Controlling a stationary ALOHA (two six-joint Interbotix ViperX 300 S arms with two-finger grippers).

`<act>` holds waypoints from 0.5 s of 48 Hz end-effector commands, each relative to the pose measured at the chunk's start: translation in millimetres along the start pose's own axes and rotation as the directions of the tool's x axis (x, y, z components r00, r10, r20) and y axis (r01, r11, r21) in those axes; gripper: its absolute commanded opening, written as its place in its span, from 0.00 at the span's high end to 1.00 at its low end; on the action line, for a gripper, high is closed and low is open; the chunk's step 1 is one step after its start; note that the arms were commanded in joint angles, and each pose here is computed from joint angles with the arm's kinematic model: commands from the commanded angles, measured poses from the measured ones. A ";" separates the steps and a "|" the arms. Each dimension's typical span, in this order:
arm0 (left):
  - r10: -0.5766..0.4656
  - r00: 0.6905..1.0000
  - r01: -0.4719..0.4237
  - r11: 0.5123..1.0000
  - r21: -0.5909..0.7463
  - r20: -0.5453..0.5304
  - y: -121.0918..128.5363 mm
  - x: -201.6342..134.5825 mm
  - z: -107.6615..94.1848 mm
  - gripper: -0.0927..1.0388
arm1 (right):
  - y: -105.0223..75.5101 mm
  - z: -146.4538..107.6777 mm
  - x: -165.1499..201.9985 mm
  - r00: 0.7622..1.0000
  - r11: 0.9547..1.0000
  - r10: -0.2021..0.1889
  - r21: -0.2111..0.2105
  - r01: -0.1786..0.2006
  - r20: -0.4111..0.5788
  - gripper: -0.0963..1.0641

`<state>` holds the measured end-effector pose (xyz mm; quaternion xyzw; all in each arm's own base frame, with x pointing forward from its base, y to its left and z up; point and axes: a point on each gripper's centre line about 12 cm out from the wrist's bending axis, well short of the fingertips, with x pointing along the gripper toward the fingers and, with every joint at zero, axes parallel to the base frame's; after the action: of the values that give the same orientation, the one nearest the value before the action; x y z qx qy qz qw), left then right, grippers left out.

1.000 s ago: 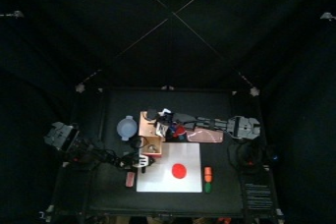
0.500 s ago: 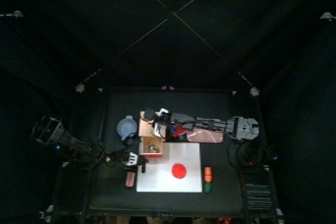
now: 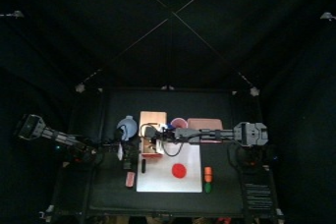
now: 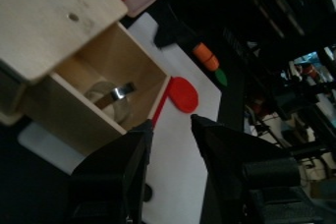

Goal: Get the cutter from the drawer then cut the dough then place the extra dough in the bowl
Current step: Place the cutter on the board

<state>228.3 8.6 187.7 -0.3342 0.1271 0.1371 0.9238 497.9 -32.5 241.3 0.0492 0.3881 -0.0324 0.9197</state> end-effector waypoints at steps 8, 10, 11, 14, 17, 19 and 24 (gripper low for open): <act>0.011 0.999 -0.011 1.000 0.013 0.038 7.2 -4.0 7.8 0.24 | -4.4 5.0 -4.5 1.000 1.000 -0.002 0.026 0.002 0.017 0.26; 0.012 0.999 -0.013 1.000 0.013 0.039 8.0 -4.6 7.7 0.24 | -4.4 2.8 -1.1 1.000 0.999 0.000 0.032 0.000 0.008 0.26; 0.013 0.999 -0.014 1.000 0.012 0.040 8.3 -4.5 7.9 0.24 | -5.2 1.7 0.2 1.000 0.999 -0.001 0.034 0.001 0.002 0.26; 0.017 0.999 -0.018 1.000 0.013 0.038 9.9 -4.9 6.8 0.24 | -5.9 -3.8 6.2 1.000 1.000 -0.004 0.031 0.005 -0.027 0.26; 0.023 0.999 -0.023 1.000 0.011 0.040 11.4 -4.9 7.2 0.24 | -7.0 -9.5 12.2 0.998 0.999 -0.005 0.034 0.007 -0.062 0.26; 0.028 0.999 -0.028 1.000 0.010 0.039 12.3 -4.6 7.3 0.24 | -7.2 -12.0 15.2 0.997 0.999 -0.005 0.034 0.008 -0.076 0.26; 0.032 0.999 -0.032 0.999 0.008 0.032 13.5 -4.9 6.6 0.24 | -7.5 -14.8 20.2 0.996 0.999 -0.007 0.033 0.010 -0.094 0.26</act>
<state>217.9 20.8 182.7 -0.3276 0.1233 0.1565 0.9236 498.7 -36.3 197.7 0.0633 0.4492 -0.0384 0.8903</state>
